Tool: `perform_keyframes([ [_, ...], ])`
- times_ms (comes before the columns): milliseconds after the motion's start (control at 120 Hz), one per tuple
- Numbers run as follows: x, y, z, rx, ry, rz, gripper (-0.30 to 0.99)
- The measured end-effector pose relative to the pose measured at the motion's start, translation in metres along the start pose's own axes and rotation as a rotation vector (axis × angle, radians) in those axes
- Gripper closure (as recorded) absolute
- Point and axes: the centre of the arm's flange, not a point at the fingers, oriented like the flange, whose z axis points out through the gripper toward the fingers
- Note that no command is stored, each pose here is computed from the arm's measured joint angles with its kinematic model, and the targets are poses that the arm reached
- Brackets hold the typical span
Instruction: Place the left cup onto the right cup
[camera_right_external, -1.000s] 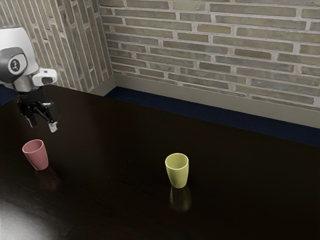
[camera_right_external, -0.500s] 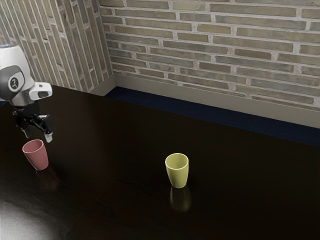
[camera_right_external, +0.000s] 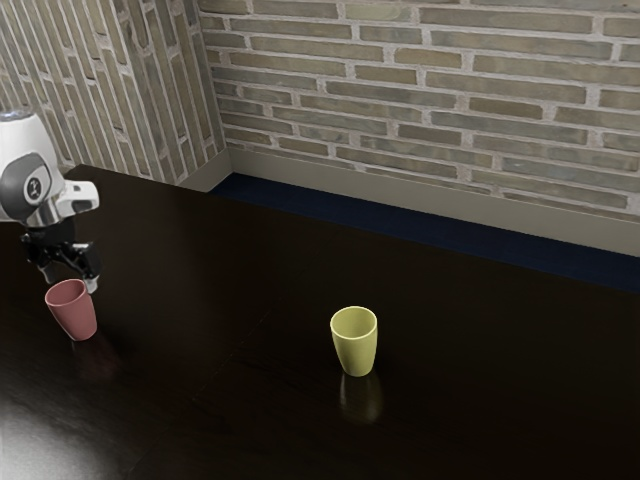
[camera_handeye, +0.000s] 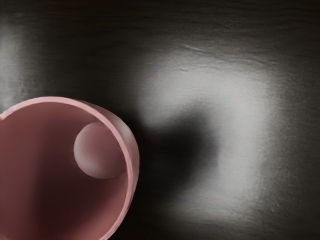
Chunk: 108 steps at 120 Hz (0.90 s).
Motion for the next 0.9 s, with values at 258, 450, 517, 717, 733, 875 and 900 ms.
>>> perform_keyframes([
  [258,0.011,0.006,0.017,0.014,0.008,0.034,0.0],
  [450,0.012,0.006,0.025,0.018,0.005,0.046,0.0],
  [517,0.013,0.005,0.028,0.019,0.003,0.049,0.0],
  [717,0.015,0.005,0.04,0.024,-0.013,0.059,0.0],
  [733,0.015,0.005,0.041,0.024,-0.013,0.06,0.0],
  [875,0.016,0.005,0.049,0.027,-0.021,0.064,0.0],
  [900,0.017,0.005,0.05,0.026,-0.021,0.064,0.0],
])
